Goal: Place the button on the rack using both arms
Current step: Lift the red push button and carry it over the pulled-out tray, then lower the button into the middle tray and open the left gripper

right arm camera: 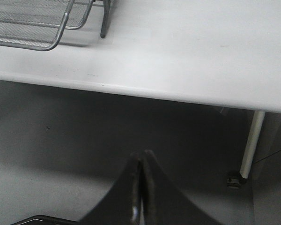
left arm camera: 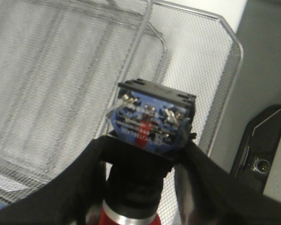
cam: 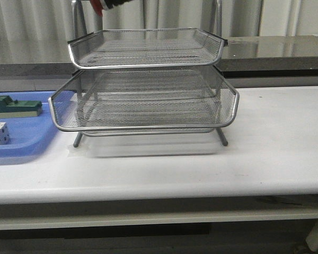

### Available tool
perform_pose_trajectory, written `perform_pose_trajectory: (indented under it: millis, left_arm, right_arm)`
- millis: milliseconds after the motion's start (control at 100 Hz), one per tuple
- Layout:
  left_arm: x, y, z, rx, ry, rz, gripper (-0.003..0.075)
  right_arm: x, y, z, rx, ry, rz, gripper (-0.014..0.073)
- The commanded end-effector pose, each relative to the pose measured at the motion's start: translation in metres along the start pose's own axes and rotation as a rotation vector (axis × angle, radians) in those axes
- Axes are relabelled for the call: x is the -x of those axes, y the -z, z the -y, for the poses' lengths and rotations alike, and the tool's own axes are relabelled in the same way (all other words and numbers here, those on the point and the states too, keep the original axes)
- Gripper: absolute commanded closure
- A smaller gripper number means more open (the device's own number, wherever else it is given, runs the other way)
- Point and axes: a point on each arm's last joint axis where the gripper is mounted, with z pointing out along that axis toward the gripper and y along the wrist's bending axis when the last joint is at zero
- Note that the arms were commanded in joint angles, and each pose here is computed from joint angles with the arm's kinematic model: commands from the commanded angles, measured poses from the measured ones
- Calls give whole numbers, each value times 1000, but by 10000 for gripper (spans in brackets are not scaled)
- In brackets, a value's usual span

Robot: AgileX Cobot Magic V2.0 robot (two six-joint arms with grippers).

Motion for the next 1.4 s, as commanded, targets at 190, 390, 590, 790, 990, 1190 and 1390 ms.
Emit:
perform_pose_trajectory:
  millis: [190,390,590,790,990,1190,1390]
  left_arm:
    - [1,-5,12,-44,-11,-3,741]
    - [-2,-33,7,-81,1,-51,741]
    - [-6,-60,3,-116,14,-96,741]
    - [-9,-78,1,-138,9,-124,741]
    - [-9,-78,1,-136,9,-121,636]
    - [-8,-79,-1,-119,7,-110,370]
    - [-8,-79,-1,-113,5,-110,251]
  right_arm:
    - [11,7,0,-3,2,83,666]
    - [11,7,0,-3,2,83,666]
    - [11,7,0,-3,2,83,666]
    - [11,7,0,-3,2,83,666]
    - [11,7,0,-3,2,83,666]
    - [11,7,0,-3,2,83,666]
    - [11,7,0,-3,2,83,666]
